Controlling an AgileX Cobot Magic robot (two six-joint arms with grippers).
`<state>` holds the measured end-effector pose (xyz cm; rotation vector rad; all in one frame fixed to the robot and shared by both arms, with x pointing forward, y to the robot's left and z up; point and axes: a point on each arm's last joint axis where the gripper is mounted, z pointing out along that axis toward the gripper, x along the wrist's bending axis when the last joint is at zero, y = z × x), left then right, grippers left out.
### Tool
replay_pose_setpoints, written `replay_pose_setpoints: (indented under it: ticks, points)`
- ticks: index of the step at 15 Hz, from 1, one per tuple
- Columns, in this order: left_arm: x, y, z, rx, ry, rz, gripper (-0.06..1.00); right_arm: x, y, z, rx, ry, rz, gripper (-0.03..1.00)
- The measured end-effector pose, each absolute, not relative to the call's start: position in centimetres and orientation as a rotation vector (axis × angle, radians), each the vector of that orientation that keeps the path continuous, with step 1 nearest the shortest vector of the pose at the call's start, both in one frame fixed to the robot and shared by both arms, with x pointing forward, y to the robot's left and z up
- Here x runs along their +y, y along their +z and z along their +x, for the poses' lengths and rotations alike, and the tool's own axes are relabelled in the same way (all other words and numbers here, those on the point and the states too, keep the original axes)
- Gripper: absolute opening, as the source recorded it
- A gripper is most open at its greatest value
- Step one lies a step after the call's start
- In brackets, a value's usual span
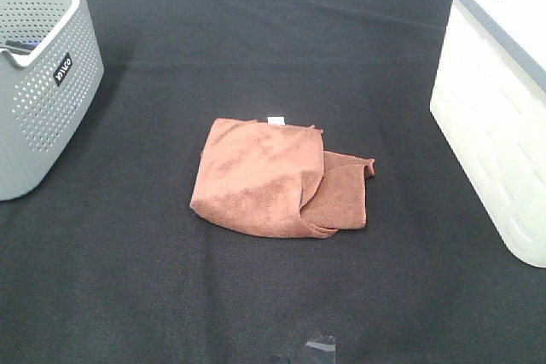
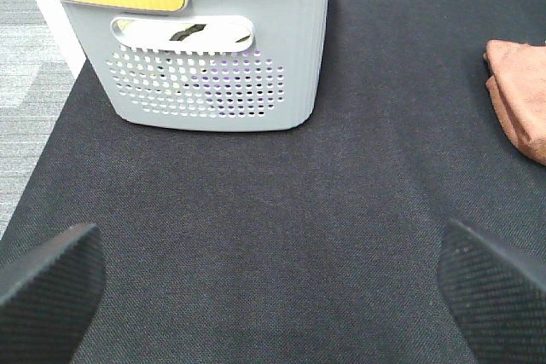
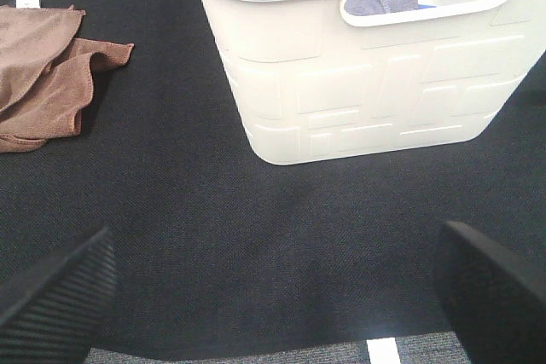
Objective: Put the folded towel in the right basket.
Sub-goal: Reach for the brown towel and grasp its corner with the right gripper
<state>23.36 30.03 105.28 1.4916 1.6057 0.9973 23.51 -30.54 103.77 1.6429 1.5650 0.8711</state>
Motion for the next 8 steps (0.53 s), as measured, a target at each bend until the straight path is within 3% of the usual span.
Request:
replay_pose_setpoints:
  ticks: [8]
  points:
    - [30.03, 105.28, 23.36, 1.606, 0.997, 1.492, 0.99, -30.54, 103.77, 23.51, 1.565, 0.871, 1.643, 0.97]
